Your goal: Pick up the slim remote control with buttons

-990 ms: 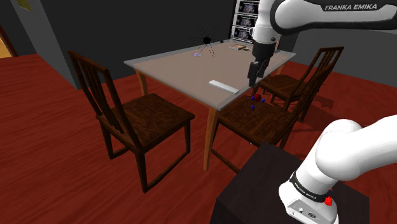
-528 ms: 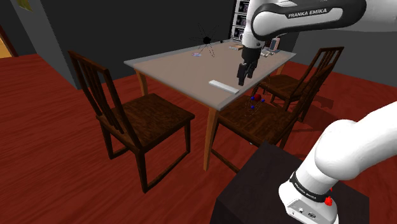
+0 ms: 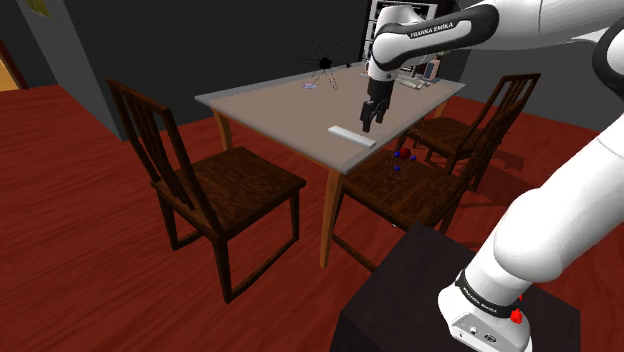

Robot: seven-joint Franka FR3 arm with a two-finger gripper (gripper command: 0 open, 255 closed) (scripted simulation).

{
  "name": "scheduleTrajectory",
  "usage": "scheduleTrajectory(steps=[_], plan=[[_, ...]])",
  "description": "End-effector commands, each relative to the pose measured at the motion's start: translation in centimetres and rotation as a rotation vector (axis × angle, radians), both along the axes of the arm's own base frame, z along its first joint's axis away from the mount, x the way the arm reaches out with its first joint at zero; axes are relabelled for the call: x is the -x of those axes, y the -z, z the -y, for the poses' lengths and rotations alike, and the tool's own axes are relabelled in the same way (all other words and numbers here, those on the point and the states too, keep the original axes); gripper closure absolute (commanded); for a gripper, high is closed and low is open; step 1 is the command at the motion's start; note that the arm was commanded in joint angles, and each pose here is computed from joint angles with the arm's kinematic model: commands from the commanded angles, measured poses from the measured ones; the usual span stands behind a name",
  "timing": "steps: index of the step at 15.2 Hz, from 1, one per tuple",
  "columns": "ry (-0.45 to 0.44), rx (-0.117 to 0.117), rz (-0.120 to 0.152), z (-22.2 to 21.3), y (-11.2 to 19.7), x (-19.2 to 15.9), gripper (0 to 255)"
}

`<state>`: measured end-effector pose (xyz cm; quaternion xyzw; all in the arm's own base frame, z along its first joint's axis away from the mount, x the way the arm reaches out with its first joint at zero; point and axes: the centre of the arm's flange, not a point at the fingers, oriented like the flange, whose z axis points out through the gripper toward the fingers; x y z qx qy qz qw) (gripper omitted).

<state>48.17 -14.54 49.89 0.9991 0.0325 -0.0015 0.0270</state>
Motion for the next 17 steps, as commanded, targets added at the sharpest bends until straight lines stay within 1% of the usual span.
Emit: scheduleTrajectory(steps=[1,12,13,17], plan=[[0.002,-0.009,0.003,1.7,1.3,-2.3,0],[0.019,-0.063,0.017,10.4,7.5,-12.6,0],[0.020,-0.065,0.017,10.6,7.6,-12.9,0],[0.020,-0.065,0.017,10.6,9.7,-12.9,0]])
